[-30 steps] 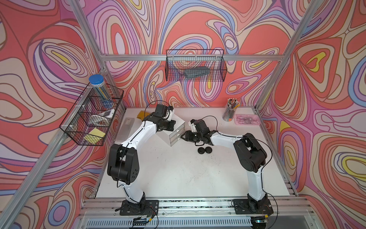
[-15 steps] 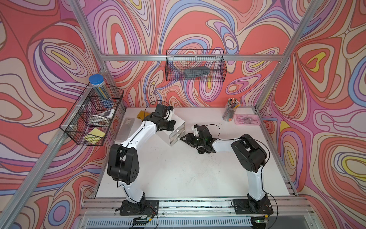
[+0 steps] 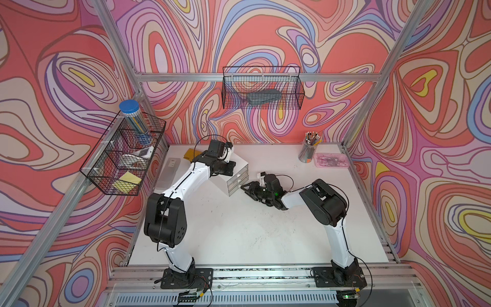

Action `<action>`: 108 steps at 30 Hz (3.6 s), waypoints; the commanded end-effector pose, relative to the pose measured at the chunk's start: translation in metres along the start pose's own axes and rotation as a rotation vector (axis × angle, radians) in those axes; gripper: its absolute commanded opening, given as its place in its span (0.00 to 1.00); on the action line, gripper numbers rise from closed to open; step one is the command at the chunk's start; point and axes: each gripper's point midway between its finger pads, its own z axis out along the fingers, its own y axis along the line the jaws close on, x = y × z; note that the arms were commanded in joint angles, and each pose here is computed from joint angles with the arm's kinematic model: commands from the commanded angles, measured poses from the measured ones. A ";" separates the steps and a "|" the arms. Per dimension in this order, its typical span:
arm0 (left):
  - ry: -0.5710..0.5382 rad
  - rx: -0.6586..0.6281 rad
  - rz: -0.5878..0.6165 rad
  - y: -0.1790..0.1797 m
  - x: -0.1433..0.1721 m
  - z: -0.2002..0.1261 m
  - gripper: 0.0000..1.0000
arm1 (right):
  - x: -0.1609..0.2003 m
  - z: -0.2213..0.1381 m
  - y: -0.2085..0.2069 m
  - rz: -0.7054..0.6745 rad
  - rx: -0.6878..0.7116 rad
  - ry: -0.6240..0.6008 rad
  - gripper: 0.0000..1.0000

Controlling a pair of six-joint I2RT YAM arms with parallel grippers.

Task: Put the bluetooth earphones in the drawer according to color
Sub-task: Open the drawer in the storage box.

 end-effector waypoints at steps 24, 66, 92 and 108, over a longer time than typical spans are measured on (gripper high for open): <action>0.244 -0.018 -0.036 0.003 0.065 0.019 0.00 | -0.015 0.021 -0.008 0.050 -0.023 -0.077 0.34; 0.245 -0.013 -0.036 0.002 0.065 0.019 0.00 | -0.017 0.026 0.003 0.074 -0.072 -0.065 0.00; 0.241 -0.015 -0.036 0.002 0.064 0.018 0.00 | -0.001 -0.029 -0.017 0.073 0.024 -0.077 0.00; 0.244 -0.018 -0.037 0.002 0.065 0.018 0.00 | 0.003 -0.039 -0.021 0.073 0.037 -0.081 0.00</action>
